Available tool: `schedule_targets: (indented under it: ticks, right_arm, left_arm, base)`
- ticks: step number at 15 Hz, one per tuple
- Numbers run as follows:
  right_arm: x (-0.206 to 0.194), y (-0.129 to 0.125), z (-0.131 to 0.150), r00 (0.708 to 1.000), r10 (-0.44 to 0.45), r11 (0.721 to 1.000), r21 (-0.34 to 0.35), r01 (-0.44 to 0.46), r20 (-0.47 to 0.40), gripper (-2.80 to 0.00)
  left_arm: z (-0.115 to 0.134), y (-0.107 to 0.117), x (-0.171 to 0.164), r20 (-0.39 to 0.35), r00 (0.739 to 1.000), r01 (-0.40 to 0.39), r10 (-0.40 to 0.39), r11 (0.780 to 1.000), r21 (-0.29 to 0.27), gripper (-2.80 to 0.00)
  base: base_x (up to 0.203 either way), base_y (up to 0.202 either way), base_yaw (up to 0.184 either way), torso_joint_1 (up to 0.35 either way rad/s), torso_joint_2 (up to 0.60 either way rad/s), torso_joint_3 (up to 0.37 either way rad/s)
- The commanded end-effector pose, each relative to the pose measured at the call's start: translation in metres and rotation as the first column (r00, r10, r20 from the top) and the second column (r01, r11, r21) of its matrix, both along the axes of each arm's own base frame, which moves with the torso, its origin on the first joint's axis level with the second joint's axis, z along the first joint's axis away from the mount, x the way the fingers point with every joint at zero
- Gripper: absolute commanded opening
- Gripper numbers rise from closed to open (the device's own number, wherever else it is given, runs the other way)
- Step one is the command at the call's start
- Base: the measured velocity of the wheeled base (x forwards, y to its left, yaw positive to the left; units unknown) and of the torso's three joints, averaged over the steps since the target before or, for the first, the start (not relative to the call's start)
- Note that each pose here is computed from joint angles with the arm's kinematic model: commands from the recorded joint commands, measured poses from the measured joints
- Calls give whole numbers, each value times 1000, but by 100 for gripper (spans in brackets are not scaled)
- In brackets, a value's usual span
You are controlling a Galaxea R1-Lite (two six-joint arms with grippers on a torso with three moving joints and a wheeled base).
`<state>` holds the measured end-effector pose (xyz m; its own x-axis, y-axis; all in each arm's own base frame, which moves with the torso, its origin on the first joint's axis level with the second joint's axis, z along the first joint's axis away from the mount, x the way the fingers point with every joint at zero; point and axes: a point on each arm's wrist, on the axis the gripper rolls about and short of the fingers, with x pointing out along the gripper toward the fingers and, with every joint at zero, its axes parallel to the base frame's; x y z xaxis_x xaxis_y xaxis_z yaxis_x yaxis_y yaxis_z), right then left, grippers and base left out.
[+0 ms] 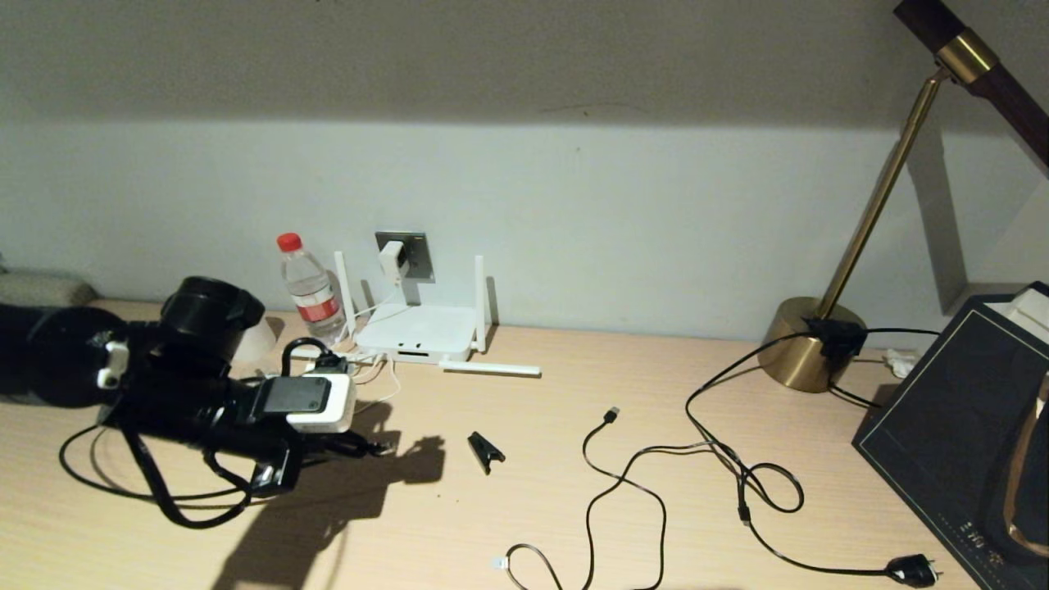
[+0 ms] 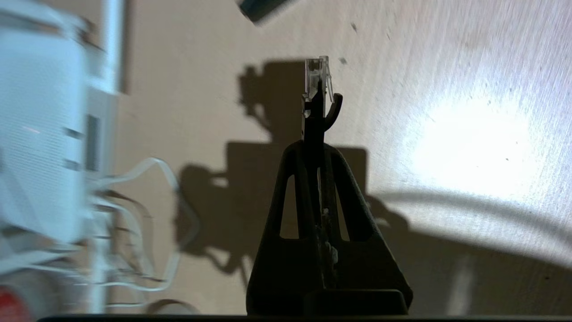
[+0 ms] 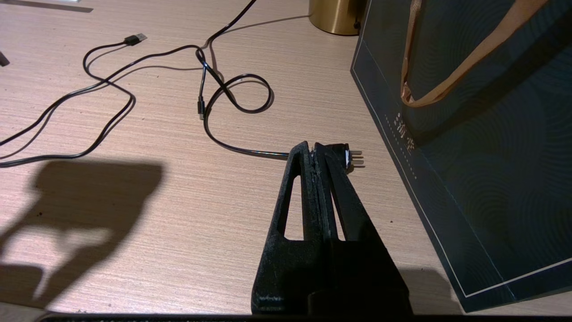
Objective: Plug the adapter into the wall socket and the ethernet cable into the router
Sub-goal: Pick up cable, then hand it to the other hand
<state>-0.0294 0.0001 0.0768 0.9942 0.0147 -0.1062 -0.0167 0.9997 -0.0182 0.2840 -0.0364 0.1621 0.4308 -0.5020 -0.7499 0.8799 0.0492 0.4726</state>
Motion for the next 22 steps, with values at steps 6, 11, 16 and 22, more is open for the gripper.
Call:
schedule_targets:
  ticks: [6,11,16,22]
  right_arm:
    - [0,0,0,1000,1,1000,-1,-1,-3,-280]
    - [-1,0,4,1000,-26,999,29,25,10,-280]
    - [23,4,97,987,154,944,303,-132,-50,-280]
    - [158,17,157,785,583,660,685,-309,-207,-280]
  left_arm:
    - [126,-68,-8,300,947,133,-113,990,-48,-280]
    - [125,-94,-5,344,930,152,-130,988,-39,-280]
    - [140,-125,-10,376,911,218,-171,972,-86,-280]
    - [150,-163,-23,394,894,280,-215,953,-115,-280]
  base:
    - [0,0,0,0,0,0]
    - [0,0,0,0,0,0]
    - [0,0,0,0,0,0]
    - [0,0,0,0,0,0]
